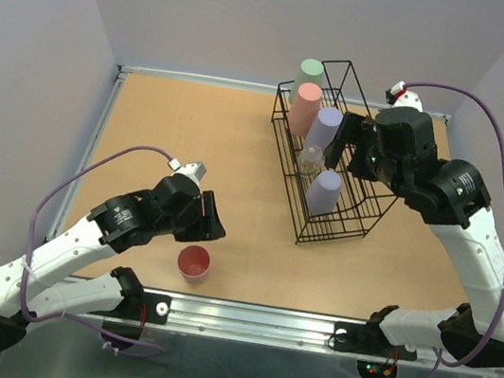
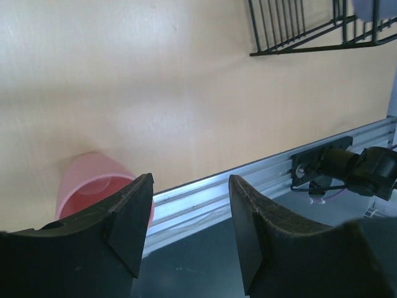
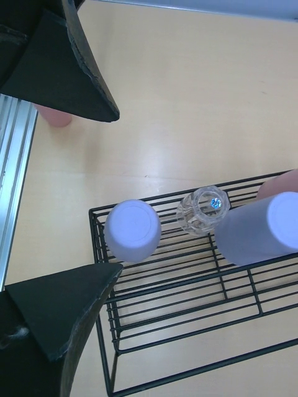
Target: Load the cups into the dish rack
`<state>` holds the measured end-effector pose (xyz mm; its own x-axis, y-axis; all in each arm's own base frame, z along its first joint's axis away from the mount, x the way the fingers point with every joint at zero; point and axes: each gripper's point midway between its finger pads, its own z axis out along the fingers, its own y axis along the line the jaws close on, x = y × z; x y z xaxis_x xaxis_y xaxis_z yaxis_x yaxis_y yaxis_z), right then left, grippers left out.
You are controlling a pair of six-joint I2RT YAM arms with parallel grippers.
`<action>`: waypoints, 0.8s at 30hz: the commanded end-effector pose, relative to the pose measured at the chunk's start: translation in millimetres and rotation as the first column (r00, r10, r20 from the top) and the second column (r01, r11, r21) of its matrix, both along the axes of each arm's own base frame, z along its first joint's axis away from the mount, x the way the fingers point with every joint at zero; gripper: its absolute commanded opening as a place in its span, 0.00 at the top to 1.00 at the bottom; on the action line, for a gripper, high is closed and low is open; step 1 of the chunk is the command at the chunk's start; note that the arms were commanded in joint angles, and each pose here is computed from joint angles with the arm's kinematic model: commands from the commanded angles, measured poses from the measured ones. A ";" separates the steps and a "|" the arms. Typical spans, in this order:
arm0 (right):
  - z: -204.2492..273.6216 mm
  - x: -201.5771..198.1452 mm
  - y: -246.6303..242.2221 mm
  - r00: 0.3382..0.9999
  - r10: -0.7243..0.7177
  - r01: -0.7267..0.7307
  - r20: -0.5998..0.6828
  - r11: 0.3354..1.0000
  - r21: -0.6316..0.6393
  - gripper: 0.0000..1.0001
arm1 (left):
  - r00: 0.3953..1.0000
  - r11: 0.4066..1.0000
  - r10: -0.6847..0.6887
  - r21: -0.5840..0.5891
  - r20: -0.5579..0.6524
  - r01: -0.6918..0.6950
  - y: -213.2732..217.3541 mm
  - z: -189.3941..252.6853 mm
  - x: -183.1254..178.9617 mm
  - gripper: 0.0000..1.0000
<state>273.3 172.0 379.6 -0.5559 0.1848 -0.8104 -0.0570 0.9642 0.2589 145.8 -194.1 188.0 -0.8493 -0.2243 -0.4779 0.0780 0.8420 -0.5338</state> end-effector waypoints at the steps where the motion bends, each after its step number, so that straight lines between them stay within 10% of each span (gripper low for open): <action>1: 3.3 -2.7 0.4 0.999 0.005 -0.007 0.037 0.999 0.033 0.00 | 0.995 0.998 0.035 0.056 -0.096 -0.030 13.6 -21.0 -14.2 0.38; 24: -13.9 -32.4 -32.5 0.998 -0.044 0.041 0.049 0.998 0.055 0.00 | 0.958 0.979 0.010 0.200 -0.286 0.049 6.3 -70.4 -35.2 0.43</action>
<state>239.6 141.1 357.6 -0.5470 0.2154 -0.8089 -0.0350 0.9596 0.2792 112.7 -181.3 125.9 -0.9537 -0.1357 -0.2685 -0.0313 0.9324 -0.3600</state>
